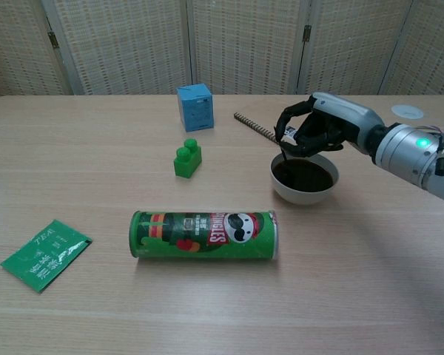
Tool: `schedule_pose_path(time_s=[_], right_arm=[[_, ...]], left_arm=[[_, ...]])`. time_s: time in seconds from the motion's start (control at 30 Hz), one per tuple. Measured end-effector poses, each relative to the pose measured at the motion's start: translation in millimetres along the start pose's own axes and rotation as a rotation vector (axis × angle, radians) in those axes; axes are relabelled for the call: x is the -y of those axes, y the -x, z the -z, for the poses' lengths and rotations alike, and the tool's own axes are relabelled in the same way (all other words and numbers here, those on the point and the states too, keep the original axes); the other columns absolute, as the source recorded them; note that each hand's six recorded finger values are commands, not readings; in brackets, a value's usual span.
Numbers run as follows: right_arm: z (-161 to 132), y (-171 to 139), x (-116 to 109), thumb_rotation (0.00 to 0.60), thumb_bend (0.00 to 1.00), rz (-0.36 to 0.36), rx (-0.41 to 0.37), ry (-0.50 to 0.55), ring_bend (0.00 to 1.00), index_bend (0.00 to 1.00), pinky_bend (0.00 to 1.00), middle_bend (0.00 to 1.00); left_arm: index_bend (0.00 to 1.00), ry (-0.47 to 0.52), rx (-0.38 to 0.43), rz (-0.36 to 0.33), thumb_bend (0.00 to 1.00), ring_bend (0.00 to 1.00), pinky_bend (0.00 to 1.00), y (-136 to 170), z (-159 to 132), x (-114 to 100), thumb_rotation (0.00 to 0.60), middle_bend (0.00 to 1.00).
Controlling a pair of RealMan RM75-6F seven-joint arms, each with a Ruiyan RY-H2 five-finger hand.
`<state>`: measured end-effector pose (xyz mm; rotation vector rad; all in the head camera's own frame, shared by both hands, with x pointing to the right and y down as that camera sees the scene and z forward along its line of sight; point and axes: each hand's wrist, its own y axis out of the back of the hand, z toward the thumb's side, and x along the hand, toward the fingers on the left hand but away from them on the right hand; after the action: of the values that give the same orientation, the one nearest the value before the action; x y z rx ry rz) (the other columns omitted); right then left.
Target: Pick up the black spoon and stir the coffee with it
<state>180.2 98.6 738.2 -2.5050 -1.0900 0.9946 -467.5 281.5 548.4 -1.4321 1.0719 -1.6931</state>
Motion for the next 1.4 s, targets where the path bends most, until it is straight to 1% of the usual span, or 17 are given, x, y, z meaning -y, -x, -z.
schedule_pose_path(time_s=[0.13,0.23,0.3,0.47,0.57,0.7,0.8,0.9,1.0,1.23,1.4], right_arm=[[2,1,10,0.6,0.52,-0.025,0.004,0.022,1.0,0.8,1.0,1.0],[7,-3,13,0.6,0.52,-0.046,0.007,-0.008,1.0,0.8,1.0,1.0],[12,-7,11,0.6,0.52,-0.048,0.012,-0.02,1.0,0.8,1.0,1.0],[24,-13,-4,0.6,0.52,-0.028,0.031,-0.062,1.0,0.8,1.0,1.0],[30,-11,-12,0.6,0.52,-0.011,0.043,-0.088,1.0,0.8,1.0,1.0],[32,-3,-15,0.6,0.52,0.0,0.053,-0.1,1.0,0.8,1.0,1.0],[30,6,-13,0.6,0.52,0.001,0.05,-0.105,1.0,0.8,1.0,1.0],[24,15,-5,0.6,0.52,-0.009,0.037,-0.097,1.0,0.8,1.0,1.0],[21,18,3,0.6,0.52,-0.021,0.026,-0.1,1.0,0.8,1.0,1.0],[18,13,8,0.6,0.52,-0.039,0.005,-0.09,1.0,0.8,1.0,1.0],[22,2,4,0.6,0.52,-0.051,0.003,-0.105,1.0,0.8,1.0,1.0]], left_arm=[[0.21,0.0,-0.002,0.001,0.31,0.07,0.14,0,1,0,0.6,0.1],[0.21,0.002,-0.006,0.001,0.31,0.07,0.14,1,2,1,0.6,0.1],[0.21,0.002,-0.007,0.001,0.31,0.07,0.14,0,3,1,0.6,0.1],[0.21,0.006,-0.001,0.006,0.31,0.07,0.14,0,2,3,0.6,0.1],[0.21,0.004,-0.004,0.004,0.31,0.07,0.14,0,3,3,0.6,0.1],[0.21,0.002,-0.01,0.001,0.31,0.07,0.14,1,4,3,0.6,0.1],[0.21,-0.001,-0.018,0.0,0.31,0.07,0.14,2,6,2,0.6,0.1],[0.21,-0.003,-0.027,-0.003,0.31,0.07,0.14,3,9,1,0.6,0.1],[0.21,-0.003,-0.028,-0.001,0.31,0.07,0.14,3,9,1,0.6,0.1],[0.21,-0.001,-0.021,-0.003,0.31,0.07,0.14,3,8,2,0.6,0.1],[0.21,0.0,-0.015,-0.006,0.31,0.07,0.14,2,7,2,0.6,0.1]])
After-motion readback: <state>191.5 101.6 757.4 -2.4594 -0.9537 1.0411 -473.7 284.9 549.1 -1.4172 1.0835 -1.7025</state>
